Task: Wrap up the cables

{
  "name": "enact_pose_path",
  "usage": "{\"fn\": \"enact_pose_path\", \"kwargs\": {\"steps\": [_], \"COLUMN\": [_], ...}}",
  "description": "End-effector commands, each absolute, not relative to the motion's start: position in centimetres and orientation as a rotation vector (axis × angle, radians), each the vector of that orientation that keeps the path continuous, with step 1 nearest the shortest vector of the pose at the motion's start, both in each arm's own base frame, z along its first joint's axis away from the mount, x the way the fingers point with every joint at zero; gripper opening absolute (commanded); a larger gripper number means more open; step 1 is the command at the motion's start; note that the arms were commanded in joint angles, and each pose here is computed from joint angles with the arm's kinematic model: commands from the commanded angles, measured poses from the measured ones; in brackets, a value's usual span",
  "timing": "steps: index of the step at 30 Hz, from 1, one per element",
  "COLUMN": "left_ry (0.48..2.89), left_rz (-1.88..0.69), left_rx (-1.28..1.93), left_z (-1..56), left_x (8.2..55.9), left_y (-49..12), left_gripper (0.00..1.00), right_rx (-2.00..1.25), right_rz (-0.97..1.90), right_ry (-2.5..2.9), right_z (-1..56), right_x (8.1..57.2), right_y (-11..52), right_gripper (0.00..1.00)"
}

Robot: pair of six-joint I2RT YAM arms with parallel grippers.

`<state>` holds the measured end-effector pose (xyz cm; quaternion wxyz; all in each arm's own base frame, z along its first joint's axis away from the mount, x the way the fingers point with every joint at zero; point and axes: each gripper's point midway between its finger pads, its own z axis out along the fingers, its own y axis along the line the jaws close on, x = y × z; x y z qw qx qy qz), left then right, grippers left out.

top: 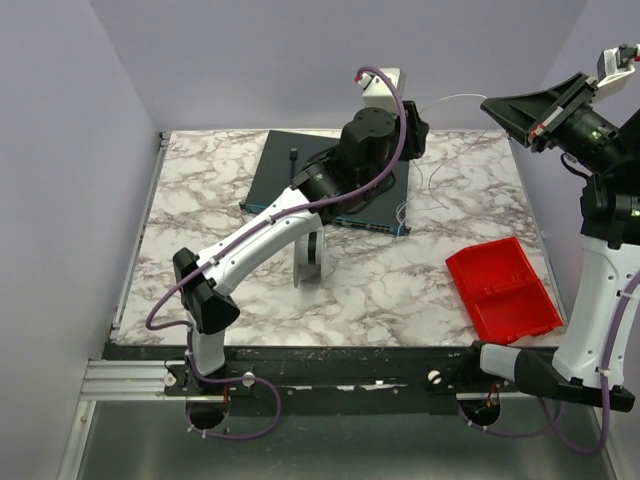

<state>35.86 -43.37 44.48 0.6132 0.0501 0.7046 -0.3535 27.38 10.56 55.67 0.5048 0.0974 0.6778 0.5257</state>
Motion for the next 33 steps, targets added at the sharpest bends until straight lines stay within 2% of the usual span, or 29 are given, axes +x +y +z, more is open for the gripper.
{"fn": "enact_pose_path", "kwargs": {"steps": [1, 7, 17, 22, 27, 30, 33], "left_ry": [1.662, 1.730, 1.770, 1.734, 1.709, 1.704, 1.728], "left_rz": [-0.714, -0.699, -0.657, -0.677, -0.755, -0.796, -0.811], "left_rx": [0.012, -0.035, -0.053, 0.018, 0.250, 0.374, 0.465], "left_z": [43.6, 41.8, 41.2, 43.0, 46.3, 46.9, 46.9], "left_x": [38.3, 41.1, 43.3, 41.9, 37.5, 34.8, 32.7], "left_y": [-41.5, -39.3, -34.9, -33.1, -33.0, -32.7, -32.2], "left_gripper": [0.36, 0.28, 0.24, 0.00, 0.00, 0.00, 0.00], "right_rx": [0.192, 0.159, 0.200, 0.358, 0.453, 0.464, 0.454], "right_rz": [1.247, 1.231, 1.132, 0.921, 0.817, 0.788, 0.776], "right_ry": [1.612, 1.550, 1.511, 1.623, 1.785, 1.855, 1.909], "right_z": [57.4, 60.5, 61.9, 56.4, 47.1, 42.6, 39.2], "right_x": [26.1, 25.0, 26.0, 30.0, 33.2, 34.0, 34.6], "right_y": [10.9, 11.0, 9.7, 6.5, 4.7, 4.4, 5.0], "right_gripper": [0.01, 0.01, 0.01, 0.01, 0.01, 0.13, 0.32]}}
